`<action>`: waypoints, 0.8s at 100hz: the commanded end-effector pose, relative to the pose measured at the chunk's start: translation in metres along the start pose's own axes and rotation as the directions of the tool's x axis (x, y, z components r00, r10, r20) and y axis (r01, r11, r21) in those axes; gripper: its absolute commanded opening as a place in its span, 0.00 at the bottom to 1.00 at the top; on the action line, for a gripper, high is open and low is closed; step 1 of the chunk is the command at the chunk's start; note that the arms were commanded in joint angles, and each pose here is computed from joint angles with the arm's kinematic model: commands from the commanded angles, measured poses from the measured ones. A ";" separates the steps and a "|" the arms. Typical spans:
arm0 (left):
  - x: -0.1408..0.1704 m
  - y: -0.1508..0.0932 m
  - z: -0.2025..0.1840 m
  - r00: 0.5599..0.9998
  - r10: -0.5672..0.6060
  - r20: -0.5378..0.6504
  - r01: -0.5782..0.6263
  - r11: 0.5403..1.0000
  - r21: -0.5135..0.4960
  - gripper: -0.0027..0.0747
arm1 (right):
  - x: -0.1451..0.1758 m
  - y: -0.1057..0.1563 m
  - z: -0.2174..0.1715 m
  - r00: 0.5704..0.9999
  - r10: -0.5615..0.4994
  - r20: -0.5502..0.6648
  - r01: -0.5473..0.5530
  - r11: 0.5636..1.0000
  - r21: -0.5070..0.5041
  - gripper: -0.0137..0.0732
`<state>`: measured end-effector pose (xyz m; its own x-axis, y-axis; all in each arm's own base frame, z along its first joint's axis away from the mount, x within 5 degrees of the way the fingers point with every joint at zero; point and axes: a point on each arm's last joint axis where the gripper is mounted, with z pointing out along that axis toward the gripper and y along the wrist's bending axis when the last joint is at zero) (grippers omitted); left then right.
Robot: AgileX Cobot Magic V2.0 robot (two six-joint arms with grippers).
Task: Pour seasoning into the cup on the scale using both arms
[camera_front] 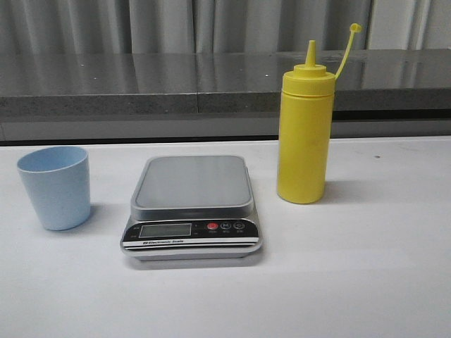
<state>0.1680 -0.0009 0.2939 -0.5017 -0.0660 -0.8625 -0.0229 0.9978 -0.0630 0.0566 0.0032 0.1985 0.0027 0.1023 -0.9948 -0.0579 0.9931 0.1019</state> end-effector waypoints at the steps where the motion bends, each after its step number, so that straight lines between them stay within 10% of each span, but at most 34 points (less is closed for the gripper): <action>1: -0.024 -0.003 0.002 0.995 -0.011 0.101 0.010 1.000 0.014 0.66 | -0.014 0.001 -0.003 0.993 -0.004 0.119 0.005 1.000 -0.009 0.08; 80: -0.071 -0.059 0.107 0.967 0.061 -0.249 -0.022 0.988 0.155 0.66 | -0.014 0.001 -0.003 0.993 -0.004 0.119 0.005 1.000 -0.009 0.08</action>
<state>0.2877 -0.0521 0.2883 -0.7470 0.0284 -0.6642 0.1212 0.9882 -0.0940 0.0566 0.0032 0.1985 0.0027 0.1023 -0.9948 -0.0579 0.9931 0.1019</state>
